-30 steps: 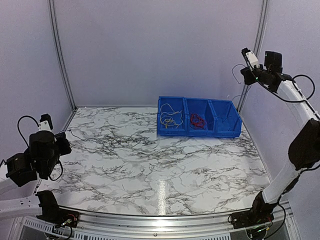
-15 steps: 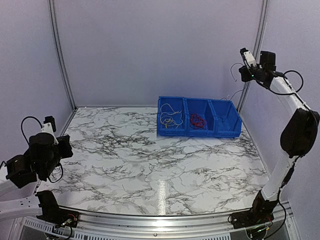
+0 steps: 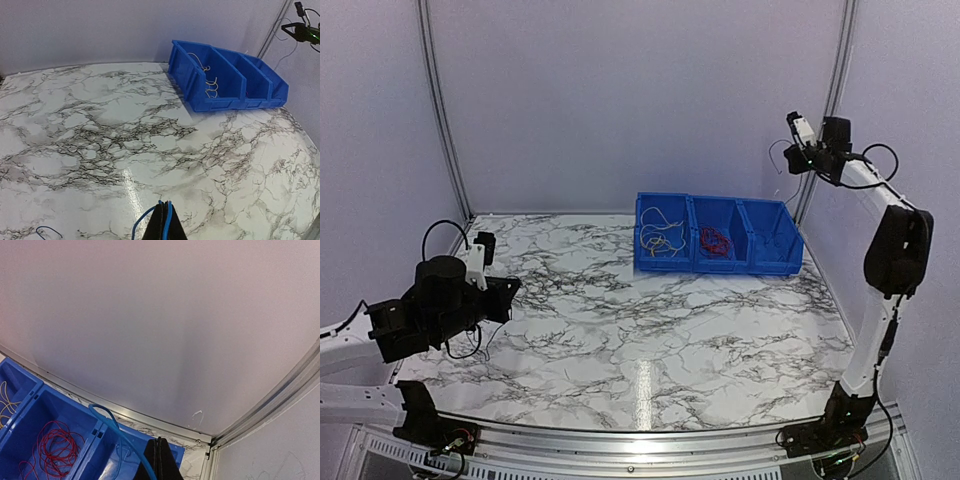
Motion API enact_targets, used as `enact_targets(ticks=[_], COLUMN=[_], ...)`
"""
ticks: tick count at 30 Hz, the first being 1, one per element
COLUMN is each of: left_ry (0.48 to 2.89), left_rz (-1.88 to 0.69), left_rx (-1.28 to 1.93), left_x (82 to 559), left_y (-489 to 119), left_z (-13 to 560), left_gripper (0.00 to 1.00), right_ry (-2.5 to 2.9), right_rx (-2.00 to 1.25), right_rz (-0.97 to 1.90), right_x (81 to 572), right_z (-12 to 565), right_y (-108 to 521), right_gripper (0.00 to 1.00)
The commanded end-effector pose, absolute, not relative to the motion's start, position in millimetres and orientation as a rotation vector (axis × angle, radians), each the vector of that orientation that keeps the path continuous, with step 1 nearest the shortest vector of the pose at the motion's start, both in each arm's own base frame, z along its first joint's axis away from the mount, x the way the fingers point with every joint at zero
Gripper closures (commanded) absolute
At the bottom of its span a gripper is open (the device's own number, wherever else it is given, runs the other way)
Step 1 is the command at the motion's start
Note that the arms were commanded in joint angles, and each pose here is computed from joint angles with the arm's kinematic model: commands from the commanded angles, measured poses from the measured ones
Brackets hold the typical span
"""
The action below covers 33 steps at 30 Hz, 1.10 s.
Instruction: Untangle the cables
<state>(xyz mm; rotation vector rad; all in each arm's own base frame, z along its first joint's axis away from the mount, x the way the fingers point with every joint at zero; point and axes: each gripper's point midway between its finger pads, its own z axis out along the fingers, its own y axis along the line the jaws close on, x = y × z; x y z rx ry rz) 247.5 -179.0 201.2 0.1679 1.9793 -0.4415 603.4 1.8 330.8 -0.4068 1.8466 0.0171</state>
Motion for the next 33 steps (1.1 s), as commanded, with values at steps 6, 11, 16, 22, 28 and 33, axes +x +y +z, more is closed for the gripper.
enact_targets(ticks=[6,11,16,22,28,33], left_ry=[1.901,1.877,1.861,1.870,1.839,1.787], left_rz=[-0.658,-0.704,-0.771,-0.835,-0.929,-1.016], left_rx=[0.286,0.298,0.314,0.325,0.307,0.324], left_x=[244,245,249,261,274,276], left_y=[-220,-229,-246,-272,-299,-317], left_z=[227,236,240,236,246,269], left_gripper=[1.00,1.00,1.00,1.00,1.00,1.00], right_ry=[1.953,2.039,2.023,1.856,1.718,1.632], right_rx=[-0.400,-0.415,-0.524,-1.035,-1.399,-1.503], right_rz=[0.095,0.132,0.270,0.675,0.915,0.966], right_x=[617,592,538,418,318,288], right_z=[276,267,274,267,249,250], right_y=[3,8,50,218,342,397], right_gripper=[0.74,0.40,0.37,0.37,0.35,0.33])
